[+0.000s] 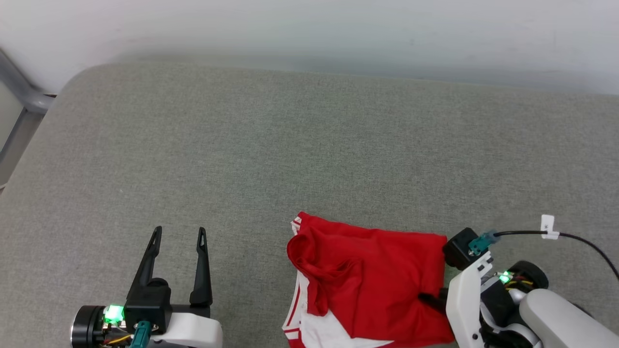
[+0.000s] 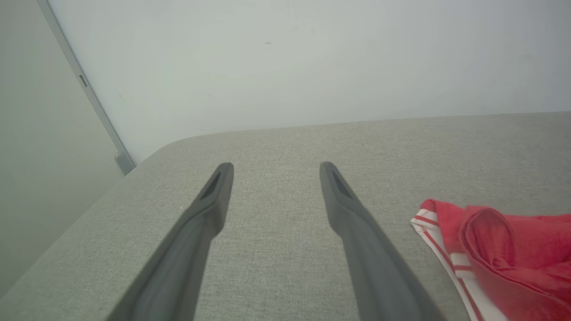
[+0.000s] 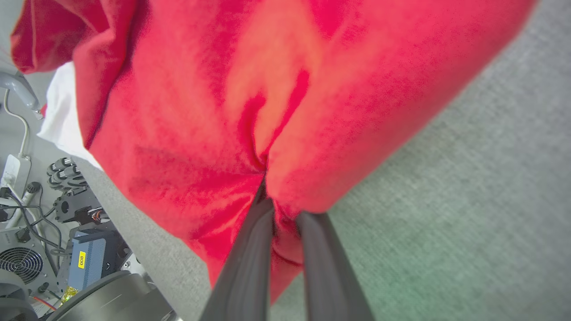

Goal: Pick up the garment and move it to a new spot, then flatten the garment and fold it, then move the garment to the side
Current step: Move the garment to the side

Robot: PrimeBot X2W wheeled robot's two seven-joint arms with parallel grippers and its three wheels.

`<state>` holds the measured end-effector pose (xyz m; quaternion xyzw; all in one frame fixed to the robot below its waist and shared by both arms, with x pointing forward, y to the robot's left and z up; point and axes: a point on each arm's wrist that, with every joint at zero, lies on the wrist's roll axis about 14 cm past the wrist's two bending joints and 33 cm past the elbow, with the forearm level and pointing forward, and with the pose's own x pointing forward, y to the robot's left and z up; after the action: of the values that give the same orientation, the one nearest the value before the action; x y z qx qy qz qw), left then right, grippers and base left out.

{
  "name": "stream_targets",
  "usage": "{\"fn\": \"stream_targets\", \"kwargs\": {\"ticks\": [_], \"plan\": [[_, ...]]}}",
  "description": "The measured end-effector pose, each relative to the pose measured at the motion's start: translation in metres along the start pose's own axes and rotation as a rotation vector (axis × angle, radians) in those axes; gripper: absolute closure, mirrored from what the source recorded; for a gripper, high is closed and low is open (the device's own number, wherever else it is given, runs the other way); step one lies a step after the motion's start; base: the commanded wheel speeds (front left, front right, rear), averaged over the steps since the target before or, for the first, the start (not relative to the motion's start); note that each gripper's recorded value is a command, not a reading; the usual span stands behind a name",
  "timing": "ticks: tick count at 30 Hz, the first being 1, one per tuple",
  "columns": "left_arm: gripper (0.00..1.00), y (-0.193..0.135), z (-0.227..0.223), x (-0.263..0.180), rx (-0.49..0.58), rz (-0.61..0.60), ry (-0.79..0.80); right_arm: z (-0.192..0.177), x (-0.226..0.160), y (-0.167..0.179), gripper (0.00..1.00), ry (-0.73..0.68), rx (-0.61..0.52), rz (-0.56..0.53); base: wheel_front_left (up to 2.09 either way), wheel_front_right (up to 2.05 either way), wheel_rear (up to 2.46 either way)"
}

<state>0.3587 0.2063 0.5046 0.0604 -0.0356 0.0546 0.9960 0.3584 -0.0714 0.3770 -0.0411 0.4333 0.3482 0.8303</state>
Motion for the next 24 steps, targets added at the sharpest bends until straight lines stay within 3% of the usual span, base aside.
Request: {"fn": "stream_targets", "kwargs": {"ticks": [10,17,24], "plan": [[0.0,-0.016,0.0,0.001,-0.015,-0.053,-0.001,0.018,-0.037,-0.037,1.0,-0.11,-0.106,-0.136,0.0,0.0,0.0],[0.0,-0.044,0.0,0.014,-0.033,-0.132,-0.01,0.016,-0.077,-0.077,1.0,-0.143,-0.09,-0.268,0.0,0.0,0.0],[0.0,-0.08,0.0,0.035,-0.048,-0.231,-0.025,-0.009,-0.12,-0.122,1.0,-0.127,-0.018,-0.422,0.0,0.0,0.0]]}}
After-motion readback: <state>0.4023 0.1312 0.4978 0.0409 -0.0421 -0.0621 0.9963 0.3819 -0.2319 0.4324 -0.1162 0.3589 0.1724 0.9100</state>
